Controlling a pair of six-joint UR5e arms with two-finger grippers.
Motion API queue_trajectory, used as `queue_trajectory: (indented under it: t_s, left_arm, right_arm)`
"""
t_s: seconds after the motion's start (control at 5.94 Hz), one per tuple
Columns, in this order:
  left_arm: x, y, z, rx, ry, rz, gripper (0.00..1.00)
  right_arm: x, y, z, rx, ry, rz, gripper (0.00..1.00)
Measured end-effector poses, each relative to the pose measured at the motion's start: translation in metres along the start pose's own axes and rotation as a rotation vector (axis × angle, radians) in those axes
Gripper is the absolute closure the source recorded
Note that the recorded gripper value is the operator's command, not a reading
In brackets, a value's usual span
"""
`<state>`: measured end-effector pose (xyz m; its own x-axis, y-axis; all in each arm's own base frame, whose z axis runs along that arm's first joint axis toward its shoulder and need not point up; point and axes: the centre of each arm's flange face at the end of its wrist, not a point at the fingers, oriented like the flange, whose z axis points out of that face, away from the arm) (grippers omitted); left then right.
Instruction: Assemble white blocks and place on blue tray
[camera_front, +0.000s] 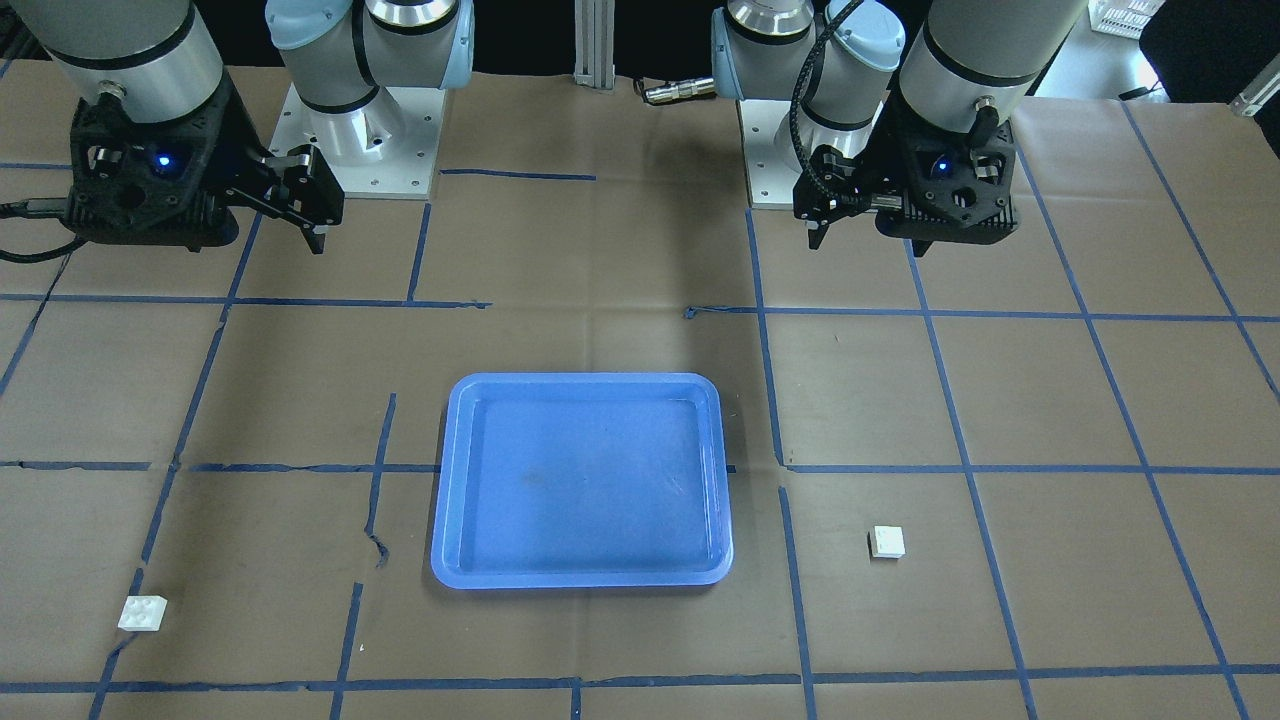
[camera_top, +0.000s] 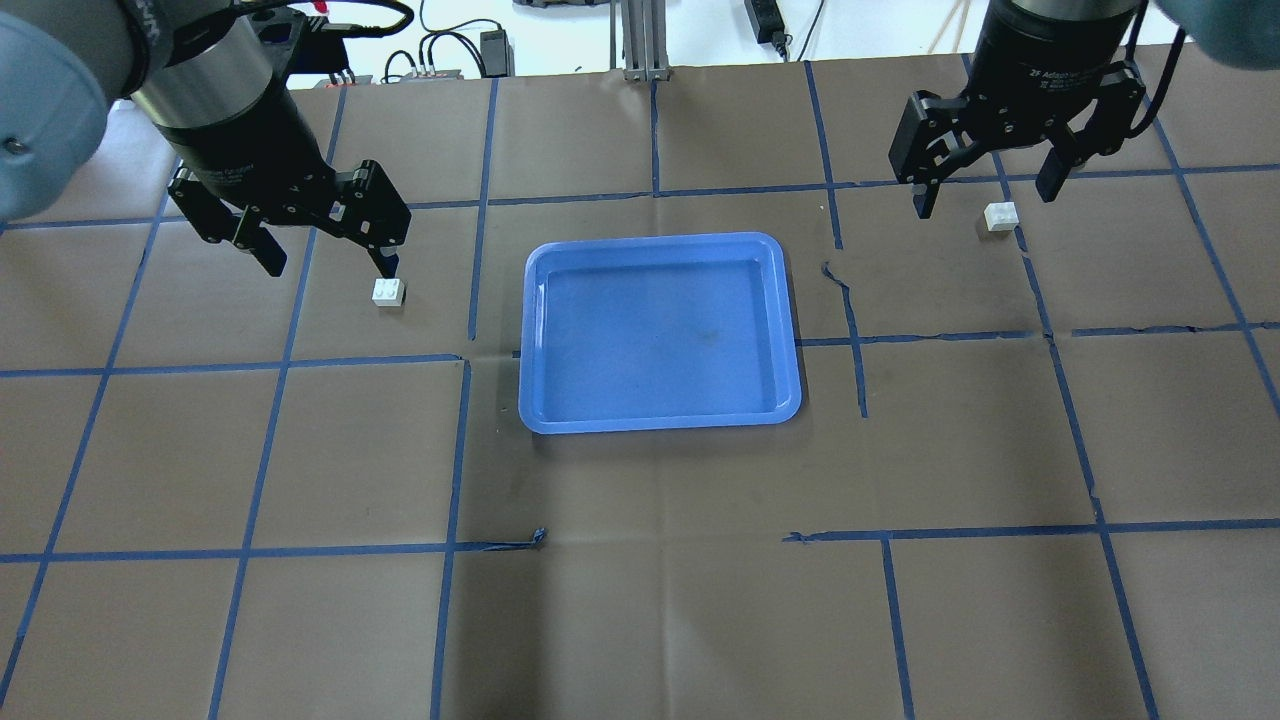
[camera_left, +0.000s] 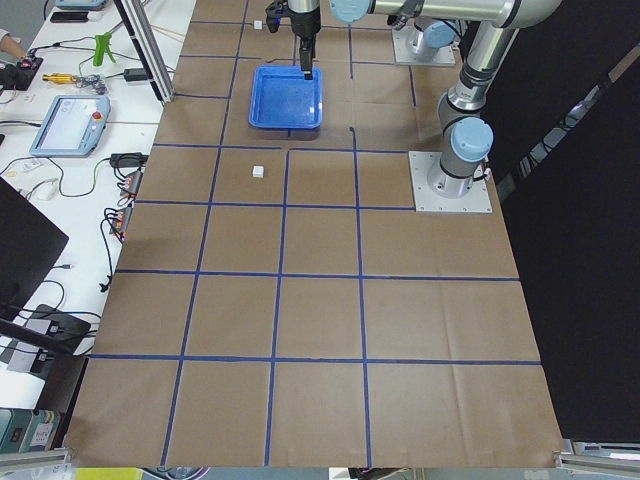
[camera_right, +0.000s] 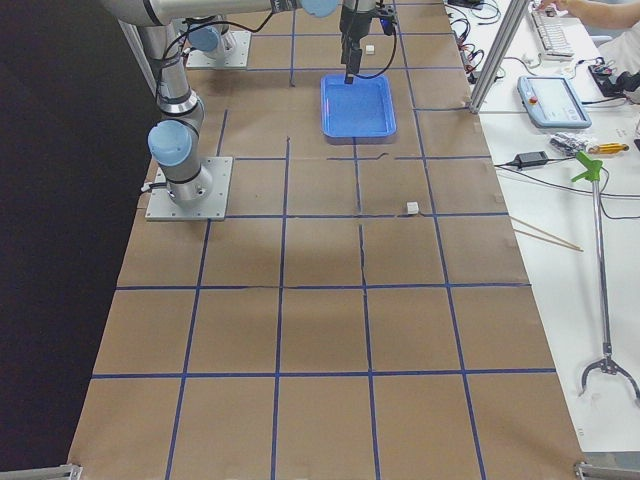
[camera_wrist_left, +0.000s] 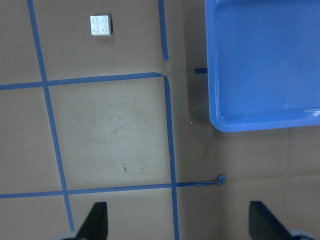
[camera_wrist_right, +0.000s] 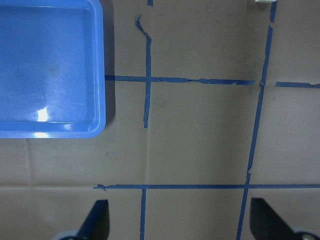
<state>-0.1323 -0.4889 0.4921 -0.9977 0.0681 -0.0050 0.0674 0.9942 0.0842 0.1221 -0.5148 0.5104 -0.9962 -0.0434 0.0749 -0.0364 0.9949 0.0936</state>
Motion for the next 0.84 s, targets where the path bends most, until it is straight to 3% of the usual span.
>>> queue_trajectory:
  t_s: [0.51, 0.67, 0.84]
  left_arm:
    - [-0.005, -0.008, 0.009, -0.005, -0.001, -0.006, 0.01]
    - [-0.008, -0.026, 0.026, 0.002, -0.001, -0.011, 0.01]
    - [-0.014, -0.059, 0.065, -0.001, 0.000, -0.020, 0.01]
  right_arm:
    - [0.006, -0.001, -0.002, 0.005, -0.041, 0.023, 0.00]
    - [0.005, -0.001, -0.006, 0.014, -0.041, 0.022, 0.00]
    - [0.005, 0.000, -0.015, 0.033, -0.040, 0.022, 0.00]
